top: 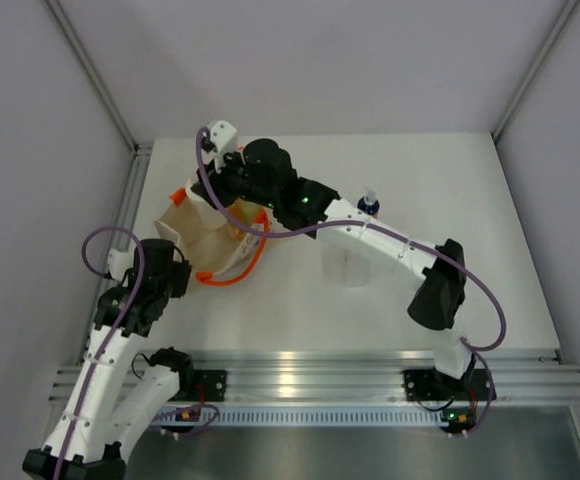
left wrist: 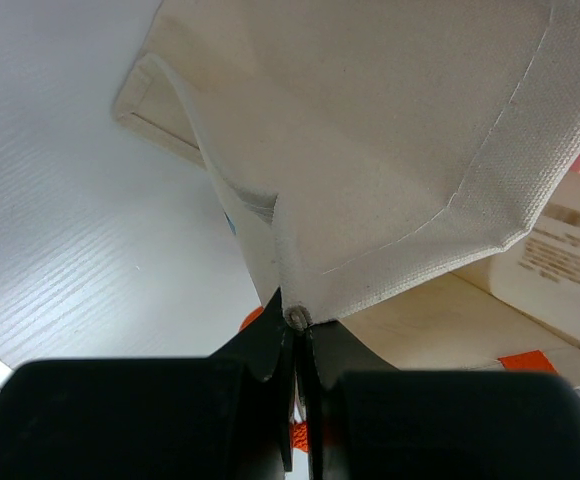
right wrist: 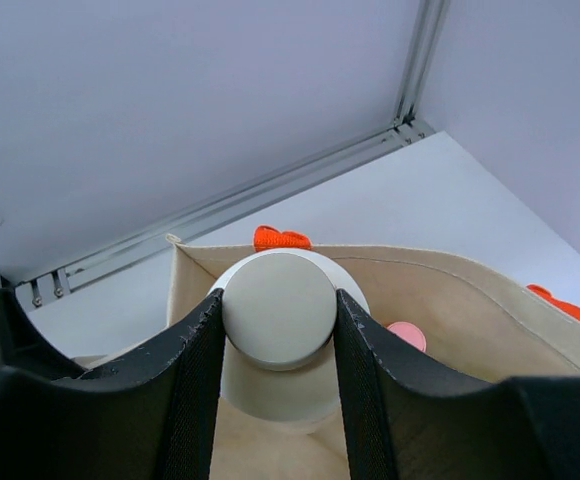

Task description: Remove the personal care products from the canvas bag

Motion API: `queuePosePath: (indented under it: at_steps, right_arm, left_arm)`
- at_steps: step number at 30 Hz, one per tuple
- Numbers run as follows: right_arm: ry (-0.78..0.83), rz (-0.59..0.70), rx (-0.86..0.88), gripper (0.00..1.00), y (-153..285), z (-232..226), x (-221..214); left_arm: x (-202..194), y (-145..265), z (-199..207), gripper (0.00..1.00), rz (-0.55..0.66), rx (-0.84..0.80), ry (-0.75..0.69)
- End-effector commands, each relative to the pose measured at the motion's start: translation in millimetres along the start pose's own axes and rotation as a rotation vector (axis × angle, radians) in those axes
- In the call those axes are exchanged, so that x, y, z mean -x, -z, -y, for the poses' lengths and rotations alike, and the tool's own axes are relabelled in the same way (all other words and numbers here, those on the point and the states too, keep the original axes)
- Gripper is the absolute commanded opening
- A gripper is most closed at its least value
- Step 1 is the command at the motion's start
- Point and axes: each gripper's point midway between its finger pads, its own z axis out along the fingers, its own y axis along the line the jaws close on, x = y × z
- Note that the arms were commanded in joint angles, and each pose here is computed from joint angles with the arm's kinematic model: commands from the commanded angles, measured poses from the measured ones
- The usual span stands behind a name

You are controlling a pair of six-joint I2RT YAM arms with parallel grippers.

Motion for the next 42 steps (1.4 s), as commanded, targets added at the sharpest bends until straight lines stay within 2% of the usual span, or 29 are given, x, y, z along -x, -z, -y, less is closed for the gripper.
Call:
queuePosePath:
  at_steps: [1,10,21,32,36,42]
  right_arm:
    - [0.04,0.319,0.027,0.0,66.9,-14.1,135.9]
    - [0.031,0.353,-0.009,0.0,113.6,-3.3,169.1]
    - [0.01,0.349,-0.22,0.0,177.1,64.8,173.4]
    - [-0.005,0.231,-0.457,0.0,226.5,147.2,103.8]
    - [-0.01,0.196,-0.498,0.0,232.3,164.7,70.3]
    - [-0.03,0.224,-0.486,0.0,228.7,175.2,32.5]
  left_arm:
    - [-5.8,3.0,7.4,0.0,-0.037,-0.025,0.026]
    - [-4.3,4.8,9.6,0.0,-0.033,-0.033,0.028]
    - [-1.5,6.5,14.7,0.0,-0.024,-0.04,0.02]
    - [-1.1,6.1,14.2,0.0,-0.021,-0.038,0.012]
    - [-1.1,5.8,14.8,0.0,-0.021,-0.038,0.011]
    - [-2.0,4.8,15.4,0.0,-0.025,-0.033,0.003]
